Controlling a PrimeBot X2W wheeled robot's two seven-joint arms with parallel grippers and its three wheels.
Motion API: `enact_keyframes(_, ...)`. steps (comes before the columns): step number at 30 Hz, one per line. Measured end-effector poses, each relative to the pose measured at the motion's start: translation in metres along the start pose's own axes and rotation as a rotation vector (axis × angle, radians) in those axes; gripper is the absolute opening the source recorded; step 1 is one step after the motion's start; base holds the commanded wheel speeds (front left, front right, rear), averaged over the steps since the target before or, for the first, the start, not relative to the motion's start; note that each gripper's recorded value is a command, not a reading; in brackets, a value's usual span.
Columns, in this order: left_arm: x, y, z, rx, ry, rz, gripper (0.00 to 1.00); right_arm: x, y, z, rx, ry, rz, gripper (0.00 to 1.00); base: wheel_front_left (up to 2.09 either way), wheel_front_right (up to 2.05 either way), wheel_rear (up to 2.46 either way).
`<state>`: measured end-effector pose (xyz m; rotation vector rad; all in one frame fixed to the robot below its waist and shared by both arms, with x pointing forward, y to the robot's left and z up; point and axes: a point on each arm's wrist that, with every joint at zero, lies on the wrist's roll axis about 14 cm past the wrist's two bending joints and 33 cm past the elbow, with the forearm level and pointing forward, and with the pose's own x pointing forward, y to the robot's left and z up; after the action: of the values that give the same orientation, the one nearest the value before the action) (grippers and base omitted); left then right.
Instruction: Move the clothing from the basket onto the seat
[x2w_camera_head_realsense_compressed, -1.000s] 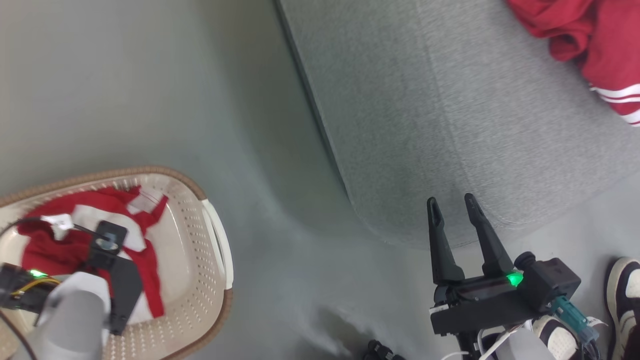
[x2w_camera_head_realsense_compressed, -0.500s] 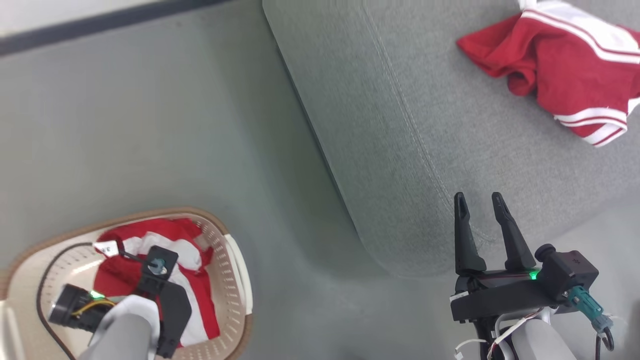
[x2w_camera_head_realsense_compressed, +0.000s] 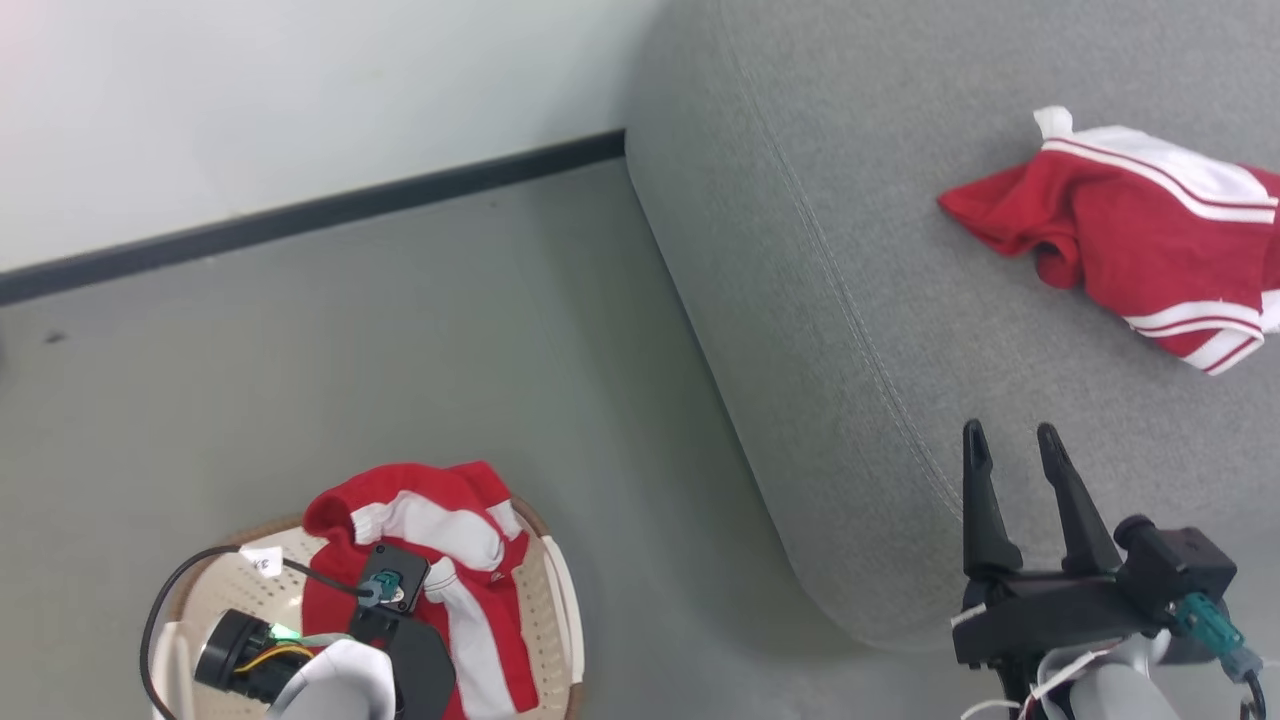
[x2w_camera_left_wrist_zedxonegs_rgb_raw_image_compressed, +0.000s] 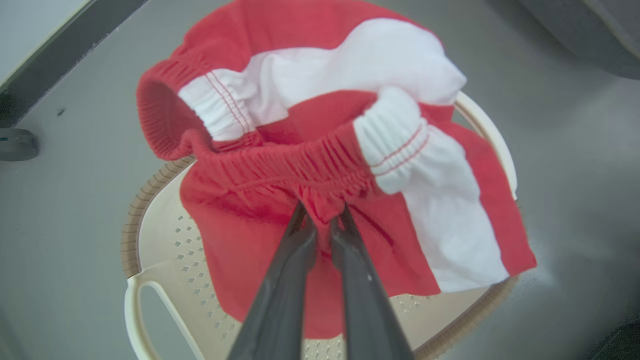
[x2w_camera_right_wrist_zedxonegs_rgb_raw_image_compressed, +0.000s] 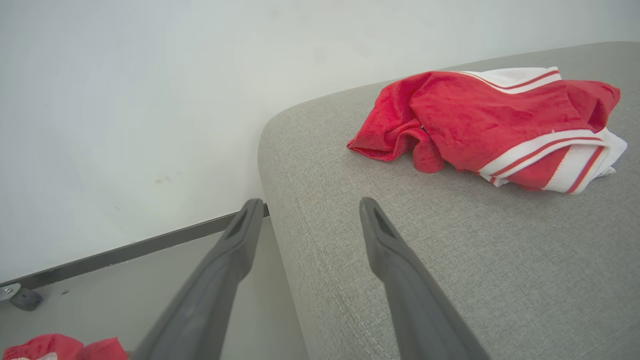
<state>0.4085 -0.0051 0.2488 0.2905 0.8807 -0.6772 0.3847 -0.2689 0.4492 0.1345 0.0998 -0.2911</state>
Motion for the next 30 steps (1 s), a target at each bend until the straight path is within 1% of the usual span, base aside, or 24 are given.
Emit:
enact_keyframes(1,-0.005,0.002,0.008,-0.02,-0.036,0.006,0.0,-0.003,0.0,-0.001,0.002,0.003,0.003,1.0,0.0,0.0,0.0)
enact_keyframes(2,-0.005,0.002,0.008,-0.02,-0.036,0.006,0.0,-0.003,0.0,-0.001,0.002,0.003,0.003,1.0,0.0,0.0,0.0)
enact_keyframes(3,-0.014,0.009,0.023,-0.069,-0.108,0.034,0.0,-0.008,0.001,-0.001,0.011,0.002,0.012,1.0,0.0,0.0,0.0)
enact_keyframes(7,-0.031,0.016,0.044,-0.077,-0.212,0.062,0.0,-0.012,0.003,0.005,0.021,-0.014,0.024,1.0,0.0,0.0,0.0)
enact_keyframes(12,-0.062,0.02,0.055,-0.104,-0.341,0.098,0.0,-0.024,0.013,0.007,0.043,-0.022,0.064,1.0,0.0,0.0,0.0)
enact_keyframes(14,-0.074,0.024,0.059,-0.123,-0.373,0.114,0.0,-0.03,0.015,0.007,0.048,-0.024,0.078,1.0,0.0,0.0,0.0)
enact_keyframes(20,-0.111,0.031,0.079,-0.132,-0.495,0.163,0.0,-0.048,0.022,0.008,0.062,-0.035,0.12,1.0,0.0,0.0,0.0)
enact_keyframes(25,-0.141,0.018,0.099,-0.146,-0.622,0.142,0.0,-0.057,0.035,0.015,0.077,-0.061,0.177,1.0,0.0,0.0,0.0)
enact_keyframes(29,-0.169,0.003,0.127,-0.105,-0.75,0.114,0.0,-0.065,0.04,0.014,0.083,-0.062,0.197,1.0,0.0,0.0,0.0)
enact_keyframes(30,-0.177,0.0,0.134,-0.11,-0.784,0.109,0.0,-0.067,0.041,0.012,0.083,-0.058,0.201,1.0,0.0,0.0,0.0)
